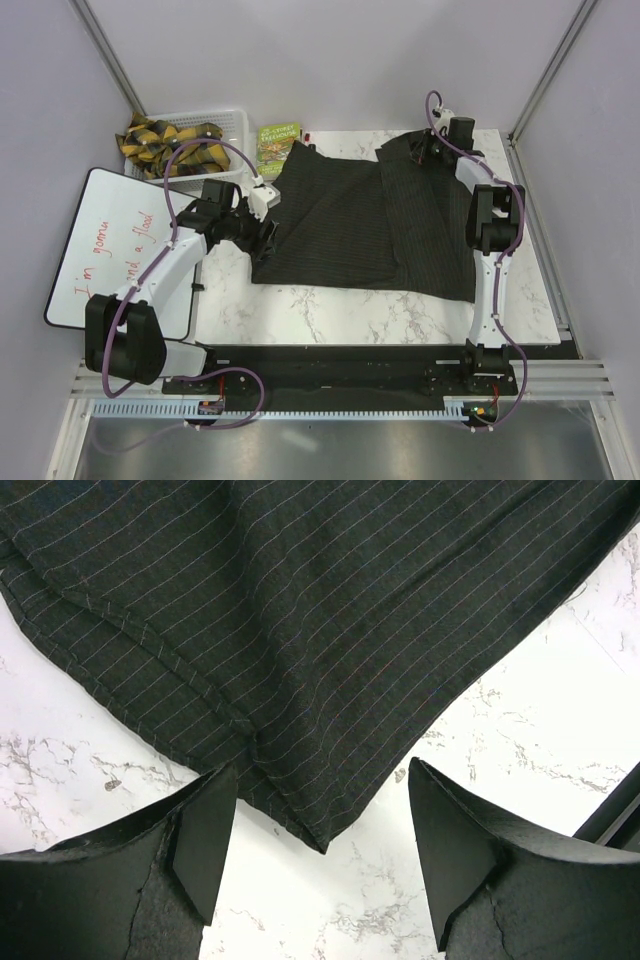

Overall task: Fold and stack the long sleeve shirts
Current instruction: Flatten the shirt out

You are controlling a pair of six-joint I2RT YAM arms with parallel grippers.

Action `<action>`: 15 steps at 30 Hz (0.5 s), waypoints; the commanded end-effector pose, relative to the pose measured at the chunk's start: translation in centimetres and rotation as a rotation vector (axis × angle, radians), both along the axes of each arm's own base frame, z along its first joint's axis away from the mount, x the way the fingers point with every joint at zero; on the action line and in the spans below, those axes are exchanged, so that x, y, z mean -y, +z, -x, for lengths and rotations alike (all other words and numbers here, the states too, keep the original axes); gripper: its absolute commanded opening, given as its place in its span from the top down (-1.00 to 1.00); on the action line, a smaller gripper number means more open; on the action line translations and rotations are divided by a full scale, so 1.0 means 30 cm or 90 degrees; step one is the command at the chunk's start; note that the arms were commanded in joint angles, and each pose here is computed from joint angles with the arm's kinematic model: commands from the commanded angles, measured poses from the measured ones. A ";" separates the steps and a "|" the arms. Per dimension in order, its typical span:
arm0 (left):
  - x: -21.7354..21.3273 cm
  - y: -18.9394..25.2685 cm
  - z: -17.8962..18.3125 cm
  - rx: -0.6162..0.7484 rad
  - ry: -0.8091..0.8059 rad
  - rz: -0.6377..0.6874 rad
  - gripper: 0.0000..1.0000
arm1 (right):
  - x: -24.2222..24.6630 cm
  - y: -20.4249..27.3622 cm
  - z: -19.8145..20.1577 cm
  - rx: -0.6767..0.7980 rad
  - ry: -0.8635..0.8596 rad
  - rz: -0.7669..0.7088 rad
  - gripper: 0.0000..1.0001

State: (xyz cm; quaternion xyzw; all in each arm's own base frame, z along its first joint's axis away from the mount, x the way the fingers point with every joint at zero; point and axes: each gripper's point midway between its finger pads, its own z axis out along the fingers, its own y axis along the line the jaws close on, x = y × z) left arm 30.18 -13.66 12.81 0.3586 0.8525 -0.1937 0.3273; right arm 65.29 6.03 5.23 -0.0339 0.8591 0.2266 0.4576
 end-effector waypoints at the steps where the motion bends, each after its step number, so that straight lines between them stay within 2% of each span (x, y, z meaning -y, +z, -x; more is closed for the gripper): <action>1: -0.003 0.068 -0.048 0.052 0.000 0.000 -0.52 | -0.025 0.210 0.028 0.055 0.052 -0.027 1.00; 4: -0.007 0.094 -0.060 0.066 0.007 -0.001 -0.53 | -0.062 0.340 0.088 0.074 0.101 -0.066 1.00; 6: -0.013 0.109 -0.066 0.066 0.018 0.004 -0.53 | -0.097 0.483 0.151 0.103 0.134 -0.087 1.00; 7: -0.021 0.126 -0.076 0.070 0.026 0.009 -0.54 | -0.125 0.482 0.209 0.082 0.160 -0.115 1.00; 8: -0.017 0.132 -0.071 0.060 0.027 0.021 -0.54 | -0.156 0.595 0.268 0.110 0.183 -0.119 1.00; 9: -0.016 0.159 -0.081 0.067 0.030 0.030 -0.53 | -0.176 0.629 0.314 0.114 0.200 -0.124 1.00; 10: -0.019 0.174 -0.084 0.066 0.039 0.040 -0.53 | -0.203 0.607 0.391 0.091 0.226 -0.141 1.00; 11: -0.015 0.203 -0.081 0.073 0.038 0.053 -0.53 | -0.227 0.730 0.468 0.131 0.247 -0.137 1.00; 13: -0.003 0.261 -0.080 0.089 0.034 0.078 -0.53 | -0.263 0.747 0.598 0.121 0.284 -0.154 1.00; 14: 0.016 0.307 -0.056 0.104 0.014 0.104 -0.53 | -0.280 0.860 0.687 0.165 0.303 -0.146 1.00; 15: 0.028 0.337 -0.042 0.115 -0.001 0.120 -0.54 | -0.290 0.846 0.749 0.156 0.313 -0.148 1.00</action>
